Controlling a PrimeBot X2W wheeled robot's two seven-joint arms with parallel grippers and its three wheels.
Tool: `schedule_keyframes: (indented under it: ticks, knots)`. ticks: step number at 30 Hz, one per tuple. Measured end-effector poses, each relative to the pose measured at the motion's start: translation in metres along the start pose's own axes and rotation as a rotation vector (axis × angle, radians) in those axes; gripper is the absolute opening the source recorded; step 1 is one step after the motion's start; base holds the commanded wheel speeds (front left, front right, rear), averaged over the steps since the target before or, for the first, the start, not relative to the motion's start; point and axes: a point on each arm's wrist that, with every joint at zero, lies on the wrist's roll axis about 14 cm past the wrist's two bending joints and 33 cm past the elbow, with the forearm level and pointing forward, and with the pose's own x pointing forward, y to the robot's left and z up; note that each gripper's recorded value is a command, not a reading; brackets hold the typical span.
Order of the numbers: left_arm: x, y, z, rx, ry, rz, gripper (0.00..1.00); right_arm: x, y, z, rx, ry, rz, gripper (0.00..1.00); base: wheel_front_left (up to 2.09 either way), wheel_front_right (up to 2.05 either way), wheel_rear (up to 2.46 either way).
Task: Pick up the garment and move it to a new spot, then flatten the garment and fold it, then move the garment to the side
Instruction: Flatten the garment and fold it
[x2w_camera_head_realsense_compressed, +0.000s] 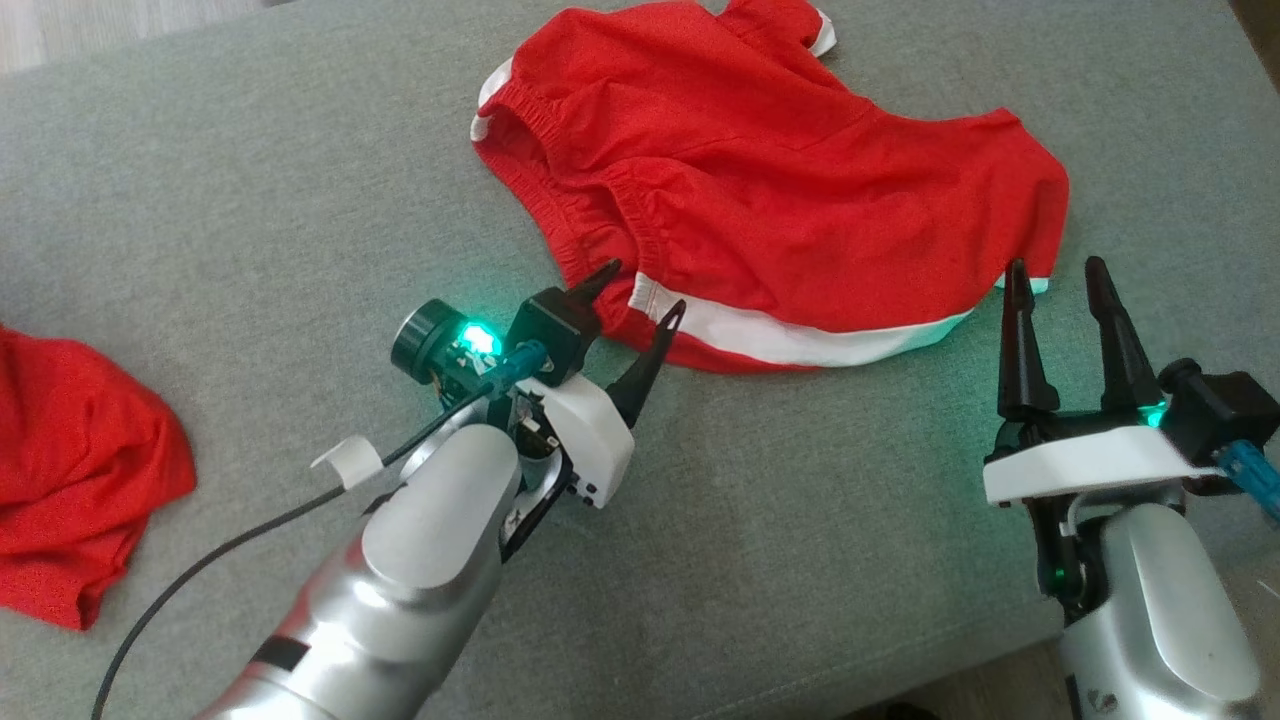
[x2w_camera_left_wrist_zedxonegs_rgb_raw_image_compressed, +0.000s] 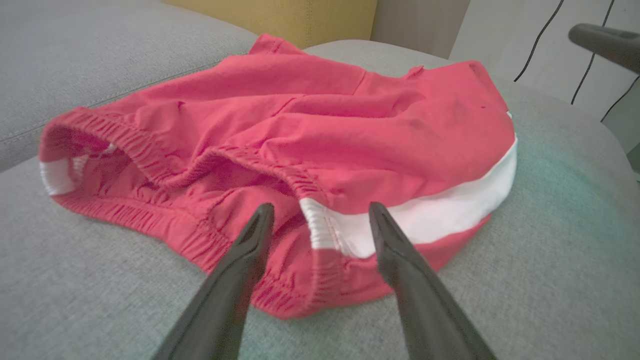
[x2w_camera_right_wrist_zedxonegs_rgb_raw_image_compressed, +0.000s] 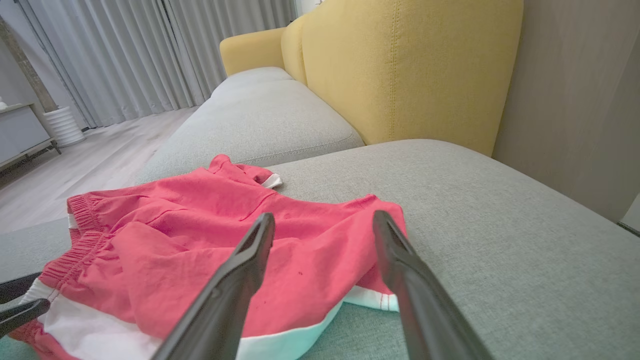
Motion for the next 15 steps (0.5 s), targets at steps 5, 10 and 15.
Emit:
schedule_keyframes:
  ticks: [5,10,15]
  knots:
    - [0.0,-0.001,-0.001,-0.016,-0.003,-0.003,0.0,0.001,0.002,0.0,0.0,0.001,0.007,1.0,0.0,0.0,0.0]
    - [-0.003,0.009,0.01,-0.026,-0.062,0.05,0.0,0.001,0.004,-0.004,-0.004,0.014,0.013,1.0,0.0,0.0,0.0]
    - [-0.014,0.026,0.033,-0.043,-0.17,0.127,0.0,-0.002,0.009,-0.016,-0.028,0.054,0.029,1.0,0.0,0.0,0.0]
